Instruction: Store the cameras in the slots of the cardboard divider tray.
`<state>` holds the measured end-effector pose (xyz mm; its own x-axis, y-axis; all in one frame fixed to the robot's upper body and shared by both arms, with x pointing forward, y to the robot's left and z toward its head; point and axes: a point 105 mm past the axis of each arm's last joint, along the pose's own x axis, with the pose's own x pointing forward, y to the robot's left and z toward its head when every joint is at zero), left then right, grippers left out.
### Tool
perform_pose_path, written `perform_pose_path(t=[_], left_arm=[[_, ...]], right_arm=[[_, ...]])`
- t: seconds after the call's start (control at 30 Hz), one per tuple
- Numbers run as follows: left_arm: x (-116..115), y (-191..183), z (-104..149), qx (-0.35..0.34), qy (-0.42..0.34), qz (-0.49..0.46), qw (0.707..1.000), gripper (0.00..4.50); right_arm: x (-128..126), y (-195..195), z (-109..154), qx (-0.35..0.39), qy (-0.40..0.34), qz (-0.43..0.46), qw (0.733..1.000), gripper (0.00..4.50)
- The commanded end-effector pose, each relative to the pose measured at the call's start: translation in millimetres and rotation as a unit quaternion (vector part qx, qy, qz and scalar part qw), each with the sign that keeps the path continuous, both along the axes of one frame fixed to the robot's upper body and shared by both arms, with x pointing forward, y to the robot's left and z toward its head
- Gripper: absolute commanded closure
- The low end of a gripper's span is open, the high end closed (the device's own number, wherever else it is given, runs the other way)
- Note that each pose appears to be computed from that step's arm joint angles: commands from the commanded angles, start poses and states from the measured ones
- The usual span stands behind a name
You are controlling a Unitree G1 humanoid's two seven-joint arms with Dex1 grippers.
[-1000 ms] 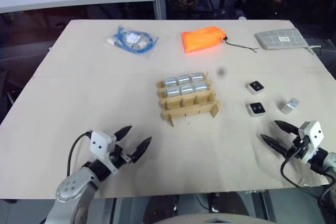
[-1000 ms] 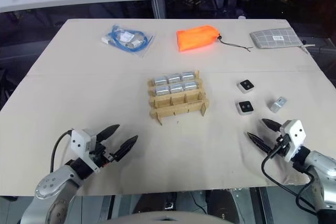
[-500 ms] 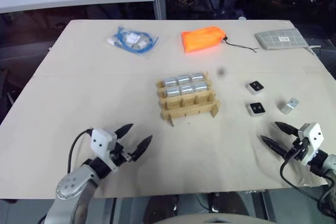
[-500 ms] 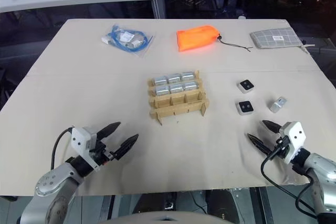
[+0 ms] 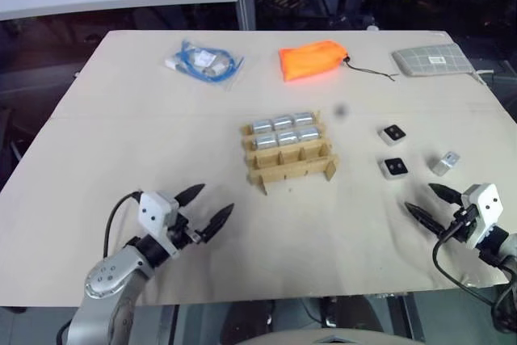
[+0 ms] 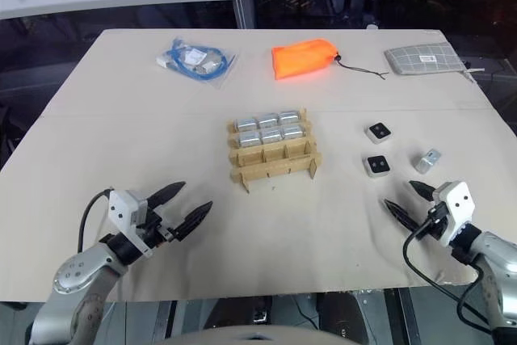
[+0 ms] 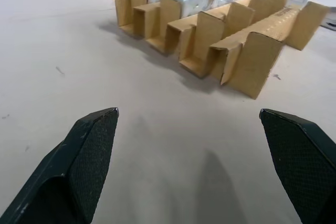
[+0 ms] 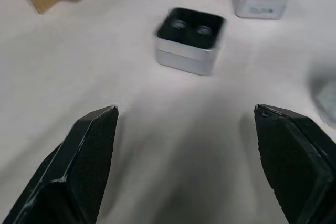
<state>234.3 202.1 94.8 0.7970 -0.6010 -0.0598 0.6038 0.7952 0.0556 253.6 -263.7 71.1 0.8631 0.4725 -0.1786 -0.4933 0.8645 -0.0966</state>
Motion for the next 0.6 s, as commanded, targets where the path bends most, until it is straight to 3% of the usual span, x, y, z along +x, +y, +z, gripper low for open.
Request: perform_pose_path(t=[0.03, 0.2, 0.33, 0.6], left_arm=[[-2.0, -5.2, 24.9, 0.021, -0.038, -0.06, 0.997, 0.0], [-4.2, -9.6, 60.3, 0.017, -0.042, -0.152, 0.987, 0.0], [-5.3, -12.9, 94.5, 0.053, -0.046, -0.228, 0.971, 0.0], [-2.9, -8.5, 127.7, 0.129, -0.025, -0.282, 0.95, 0.0]], right_arm=[[4.2, -17.5, 16.5, 0.002, -0.038, -0.09, 0.995, 0.4], [12.5, -17.7, 26.0, 0.004, -0.06, -0.185, 0.981, 0.4], [28.0, -10.0, 33.5, 0.016, -0.073, -0.275, 0.958, 0.4], [48.8, 5.0, 37.3, 0.021, -0.082, -0.348, 0.933, 0.4]])
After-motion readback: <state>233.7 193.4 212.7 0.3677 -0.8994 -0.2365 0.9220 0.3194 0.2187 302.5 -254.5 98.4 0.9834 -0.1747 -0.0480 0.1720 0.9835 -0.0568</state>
